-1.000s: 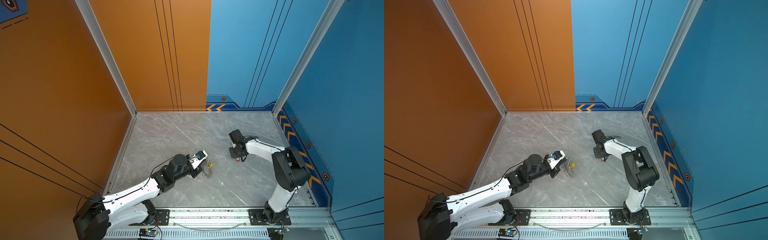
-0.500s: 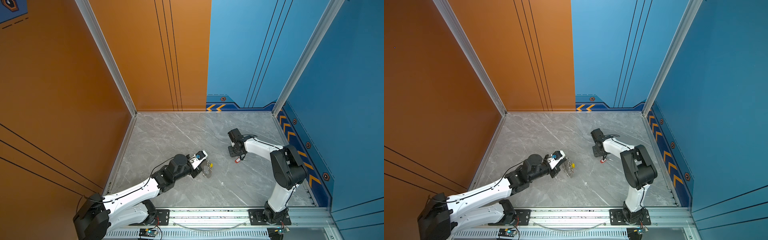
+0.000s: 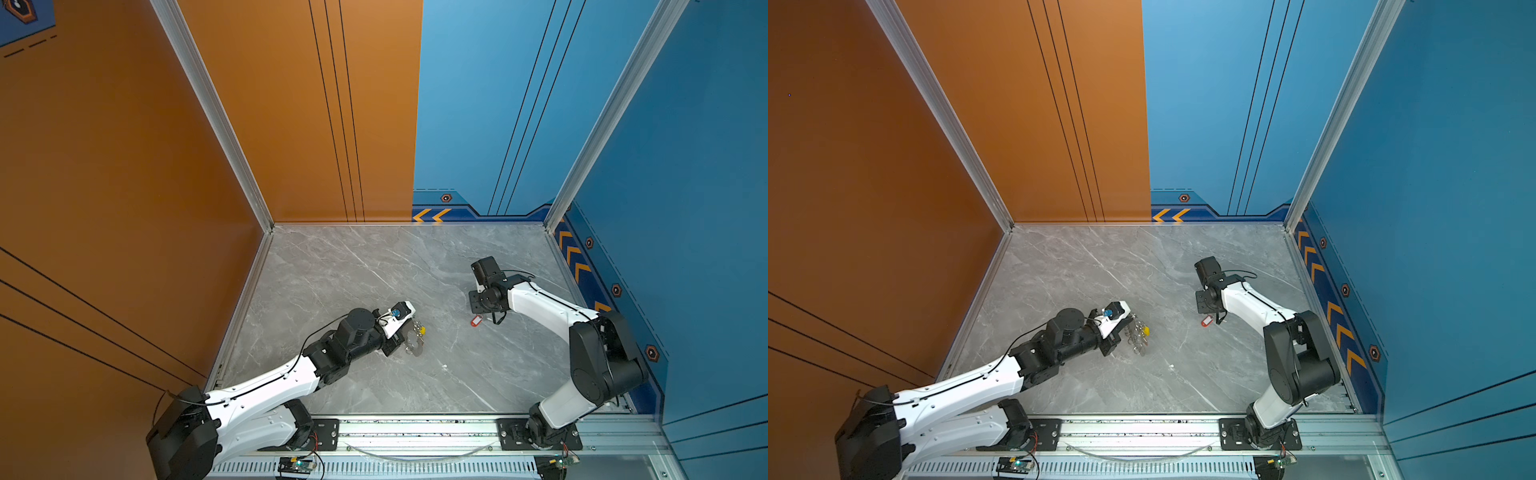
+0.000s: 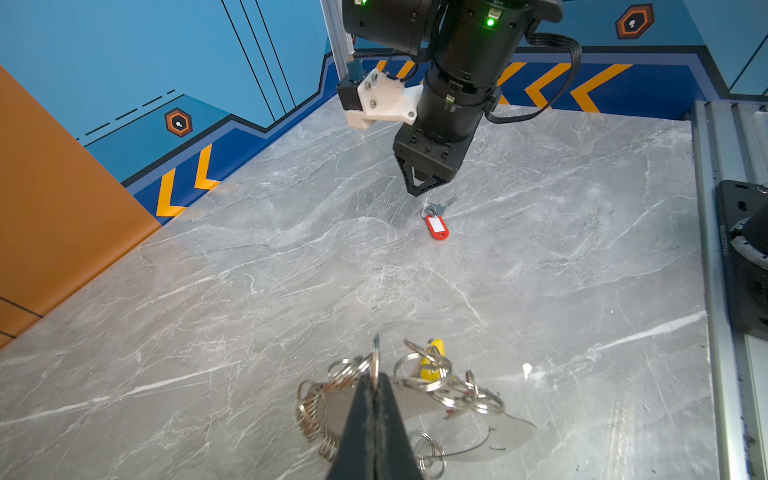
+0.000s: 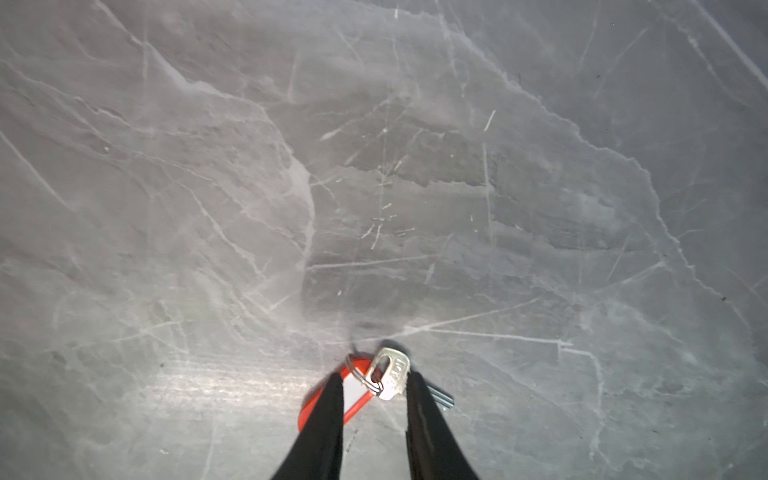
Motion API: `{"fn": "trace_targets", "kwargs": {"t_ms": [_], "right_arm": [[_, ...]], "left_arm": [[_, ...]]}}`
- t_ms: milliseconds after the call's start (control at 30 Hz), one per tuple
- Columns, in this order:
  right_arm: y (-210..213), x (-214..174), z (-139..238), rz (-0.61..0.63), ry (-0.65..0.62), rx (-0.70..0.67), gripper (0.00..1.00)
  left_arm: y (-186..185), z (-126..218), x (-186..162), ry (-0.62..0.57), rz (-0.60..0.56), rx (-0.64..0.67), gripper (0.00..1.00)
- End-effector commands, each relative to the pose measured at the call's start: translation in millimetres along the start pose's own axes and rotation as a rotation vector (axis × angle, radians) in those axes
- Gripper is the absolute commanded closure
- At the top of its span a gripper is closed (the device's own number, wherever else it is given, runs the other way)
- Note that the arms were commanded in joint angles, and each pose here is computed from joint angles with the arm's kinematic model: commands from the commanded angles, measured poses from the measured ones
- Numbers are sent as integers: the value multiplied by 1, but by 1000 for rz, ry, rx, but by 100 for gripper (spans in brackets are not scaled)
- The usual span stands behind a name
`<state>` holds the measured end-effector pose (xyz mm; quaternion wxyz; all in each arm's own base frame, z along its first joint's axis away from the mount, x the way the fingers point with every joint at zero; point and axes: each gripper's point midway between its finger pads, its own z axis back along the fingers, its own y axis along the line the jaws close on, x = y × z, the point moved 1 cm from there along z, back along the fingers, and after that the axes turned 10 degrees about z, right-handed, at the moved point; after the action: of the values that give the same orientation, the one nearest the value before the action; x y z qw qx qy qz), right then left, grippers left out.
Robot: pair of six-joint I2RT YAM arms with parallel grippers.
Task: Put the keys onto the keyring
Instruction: 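Close the right gripper on the key's metal ring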
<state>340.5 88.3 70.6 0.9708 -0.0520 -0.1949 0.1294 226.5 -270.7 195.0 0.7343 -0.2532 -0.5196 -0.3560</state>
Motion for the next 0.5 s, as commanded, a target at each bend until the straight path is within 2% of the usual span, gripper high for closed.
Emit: {"fn": "trace_targets", "kwargs": {"t_ms": [0,300,467], "right_arm": [[6,-21,-5,-14,67,41,69],[13,-16,-20,-11,91,79,69],[17,-15,-27,-10,110,78,73]], "left_arm": [[1,1,10,-40,-5,13,100],[0,0,10,-37,-6,11,100],[1,1,10,-38,-7,16,100]]}}
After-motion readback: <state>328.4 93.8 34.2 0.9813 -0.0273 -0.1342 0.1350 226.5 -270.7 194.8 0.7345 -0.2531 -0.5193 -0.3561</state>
